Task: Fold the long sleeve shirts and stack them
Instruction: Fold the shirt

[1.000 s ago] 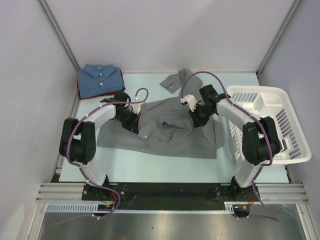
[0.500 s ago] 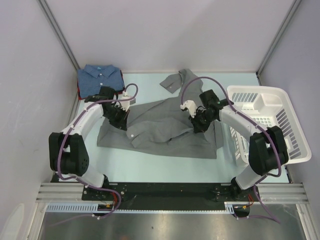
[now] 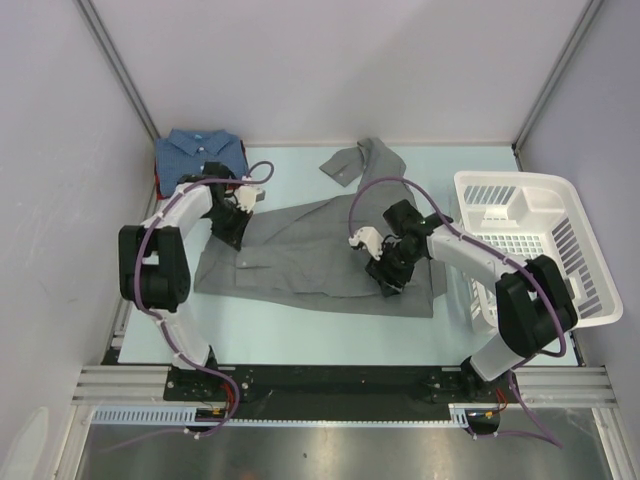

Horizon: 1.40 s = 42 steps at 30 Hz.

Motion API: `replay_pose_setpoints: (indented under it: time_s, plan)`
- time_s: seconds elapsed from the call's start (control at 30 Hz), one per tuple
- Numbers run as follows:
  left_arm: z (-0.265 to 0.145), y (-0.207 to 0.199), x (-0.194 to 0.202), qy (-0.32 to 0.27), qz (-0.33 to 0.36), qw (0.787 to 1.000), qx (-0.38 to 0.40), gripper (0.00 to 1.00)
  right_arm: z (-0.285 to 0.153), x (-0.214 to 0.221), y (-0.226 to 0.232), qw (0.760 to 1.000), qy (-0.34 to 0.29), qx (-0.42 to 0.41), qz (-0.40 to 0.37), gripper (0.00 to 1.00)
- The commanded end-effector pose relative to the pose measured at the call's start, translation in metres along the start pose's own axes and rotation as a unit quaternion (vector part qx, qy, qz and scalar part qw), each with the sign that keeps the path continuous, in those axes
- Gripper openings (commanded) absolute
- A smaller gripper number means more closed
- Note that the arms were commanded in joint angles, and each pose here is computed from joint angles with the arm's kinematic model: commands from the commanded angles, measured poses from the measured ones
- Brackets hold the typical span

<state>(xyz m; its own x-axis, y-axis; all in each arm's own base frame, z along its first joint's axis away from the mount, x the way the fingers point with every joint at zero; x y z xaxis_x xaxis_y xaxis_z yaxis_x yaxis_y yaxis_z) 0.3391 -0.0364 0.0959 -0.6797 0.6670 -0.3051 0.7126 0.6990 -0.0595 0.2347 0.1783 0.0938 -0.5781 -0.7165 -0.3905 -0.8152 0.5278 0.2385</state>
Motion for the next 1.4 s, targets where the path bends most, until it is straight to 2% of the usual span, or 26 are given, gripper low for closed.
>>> replay_pose_setpoints:
  time_s: [0.0,0.1,0.13,0.23,0.37,0.6,0.7,0.77,0.8,0.87,0.9,0.93,0.97,1.0,1.1,1.27,1.3,1.37]
  plan:
    - [-0.010,0.024,-0.001,-0.009,0.003,0.999,-0.053,0.15,-0.037,-0.010,0.002,0.999,-0.030,-0.025,0.012,0.58]
    - [-0.019,0.021,0.000,-0.034,0.013,0.998,-0.048,0.27,-0.050,-0.013,-0.002,0.998,-0.043,-0.031,0.039,0.56]
    - [-0.021,0.018,0.000,-0.042,0.017,0.998,-0.045,0.36,-0.050,-0.014,-0.003,0.997,-0.046,-0.028,0.047,0.55]
    - [-0.028,0.002,0.006,-0.063,0.040,0.997,-0.027,0.48,-0.040,-0.013,-0.004,0.997,-0.043,-0.032,0.057,0.51]
    - [-0.022,-0.028,0.026,-0.062,0.061,0.996,0.020,0.57,-0.024,-0.006,-0.005,0.997,-0.033,-0.027,0.069,0.48]
    - [0.006,-0.047,0.035,-0.050,-0.017,0.996,0.073,0.59,-0.003,0.009,-0.021,0.997,-0.008,0.017,0.072,0.47]
    - [0.020,-0.048,0.036,-0.045,-0.049,0.994,0.092,0.52,0.003,0.016,-0.031,0.996,0.002,0.040,0.080,0.43]
    - [0.028,-0.048,0.033,-0.047,-0.064,0.992,0.097,0.42,0.003,0.019,-0.037,0.995,0.004,0.057,0.083,0.37]
    - [0.029,-0.047,0.032,-0.048,-0.065,0.992,0.098,0.39,0.003,0.019,-0.041,0.994,0.000,0.064,0.085,0.29]
    - [0.030,-0.044,0.026,-0.056,-0.069,0.992,0.092,0.27,0.001,0.020,-0.045,0.993,-0.001,0.075,0.089,0.20]
    - [0.030,-0.043,0.024,-0.059,-0.070,0.991,0.095,0.19,0.001,0.021,-0.046,0.993,0.000,0.079,0.089,0.09]
    - [0.030,-0.042,0.021,-0.062,-0.071,0.991,0.094,0.15,0.001,0.023,-0.048,0.992,0.001,0.081,0.092,0.04]
    - [0.030,-0.040,0.017,-0.065,-0.075,0.991,0.093,0.10,0.000,0.024,-0.050,0.992,0.002,0.088,0.094,0.00]
    - [0.029,-0.040,0.014,-0.070,-0.075,0.990,0.096,0.01,0.000,0.024,-0.052,0.991,-0.001,0.091,0.094,0.00]
    - [0.023,-0.034,0.005,-0.083,-0.068,0.991,0.082,0.00,-0.001,0.029,-0.057,0.990,0.005,0.102,0.101,0.00]
    - [0.021,-0.023,0.017,-0.056,-0.042,0.997,0.042,0.01,-0.002,0.037,-0.065,0.988,0.019,0.112,0.104,0.00]
    - [0.015,-0.023,0.018,-0.063,-0.032,0.997,0.039,0.14,-0.004,0.037,-0.064,0.988,0.021,0.111,0.104,0.00]
    - [0.010,-0.017,0.031,-0.044,-0.004,0.999,0.018,0.31,-0.010,0.036,-0.060,0.989,0.021,0.106,0.101,0.00]
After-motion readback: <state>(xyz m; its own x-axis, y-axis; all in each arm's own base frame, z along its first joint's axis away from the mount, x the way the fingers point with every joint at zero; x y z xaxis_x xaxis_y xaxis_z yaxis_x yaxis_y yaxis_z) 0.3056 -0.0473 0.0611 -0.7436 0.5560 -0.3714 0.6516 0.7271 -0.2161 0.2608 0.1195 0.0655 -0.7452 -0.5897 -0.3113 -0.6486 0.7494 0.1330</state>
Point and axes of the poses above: each gripper's point midway between its finger pads, its own z axis out along the fingers, its own y axis along the line the jaws close on, x = y × z, the point moved 3 cm from there along -z, back along the fingers, and after that the axes turned 12 degrees about z, right-handed, at the moved point
